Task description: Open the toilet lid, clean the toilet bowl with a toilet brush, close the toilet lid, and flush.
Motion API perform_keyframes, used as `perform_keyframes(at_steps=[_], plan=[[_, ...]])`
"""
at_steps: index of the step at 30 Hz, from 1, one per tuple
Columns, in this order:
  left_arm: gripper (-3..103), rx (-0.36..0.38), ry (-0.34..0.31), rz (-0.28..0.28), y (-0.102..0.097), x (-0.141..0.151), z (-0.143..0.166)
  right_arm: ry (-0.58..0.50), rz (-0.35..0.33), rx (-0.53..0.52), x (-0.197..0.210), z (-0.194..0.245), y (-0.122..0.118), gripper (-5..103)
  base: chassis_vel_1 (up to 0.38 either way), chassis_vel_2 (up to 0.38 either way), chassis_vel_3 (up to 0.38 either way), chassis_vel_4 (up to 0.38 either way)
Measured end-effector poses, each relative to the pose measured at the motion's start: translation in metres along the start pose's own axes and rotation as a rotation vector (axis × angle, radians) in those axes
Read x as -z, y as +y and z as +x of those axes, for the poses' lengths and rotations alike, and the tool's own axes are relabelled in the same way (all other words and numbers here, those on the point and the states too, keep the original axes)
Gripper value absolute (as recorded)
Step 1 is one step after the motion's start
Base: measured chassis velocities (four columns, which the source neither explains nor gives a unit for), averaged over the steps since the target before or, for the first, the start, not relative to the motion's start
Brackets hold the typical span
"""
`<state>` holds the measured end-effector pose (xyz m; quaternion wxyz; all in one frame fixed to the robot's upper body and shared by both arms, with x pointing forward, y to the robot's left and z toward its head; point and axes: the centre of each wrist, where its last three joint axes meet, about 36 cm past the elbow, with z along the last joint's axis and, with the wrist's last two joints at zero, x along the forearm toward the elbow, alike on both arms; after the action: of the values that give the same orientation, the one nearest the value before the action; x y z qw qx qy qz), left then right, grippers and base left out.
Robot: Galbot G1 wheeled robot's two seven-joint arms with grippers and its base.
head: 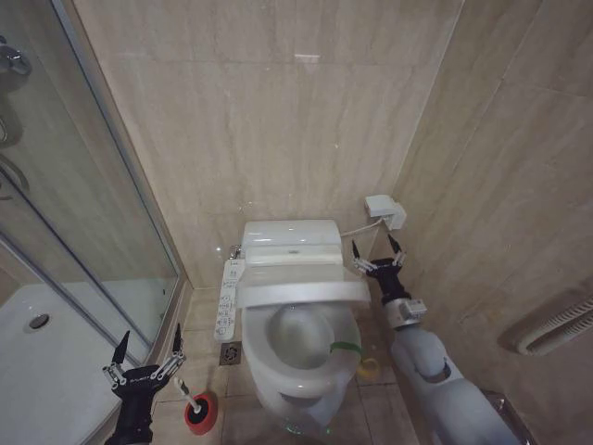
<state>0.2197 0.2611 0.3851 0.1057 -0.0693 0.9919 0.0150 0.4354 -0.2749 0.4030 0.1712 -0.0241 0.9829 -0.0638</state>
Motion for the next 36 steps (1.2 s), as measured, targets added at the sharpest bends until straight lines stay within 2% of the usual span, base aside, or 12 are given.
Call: perform_keyframes(at_steps=[15, 25, 36], plan=[[97, 0.000, 0.000, 0.000, 0.000, 0.000, 0.000, 0.014, -0.019, -0.159, 0.003, 0.002, -0.011, 100, 0.000, 0.000, 0.000, 0.000], [97, 0.000, 0.000, 0.000, 0.000, 0.000, 0.000, 0.036, -0.011, -0.188, -0.009, -0.009, -0.029, 100, 0.000, 0.000, 0.000, 0.000], [97, 0.000, 0.000, 0.000, 0.000, 0.000, 0.000, 0.063, -0.043, -0.189, -0.007, 0.002, -0.023, 100, 0.000, 0.000, 0.000, 0.000]])
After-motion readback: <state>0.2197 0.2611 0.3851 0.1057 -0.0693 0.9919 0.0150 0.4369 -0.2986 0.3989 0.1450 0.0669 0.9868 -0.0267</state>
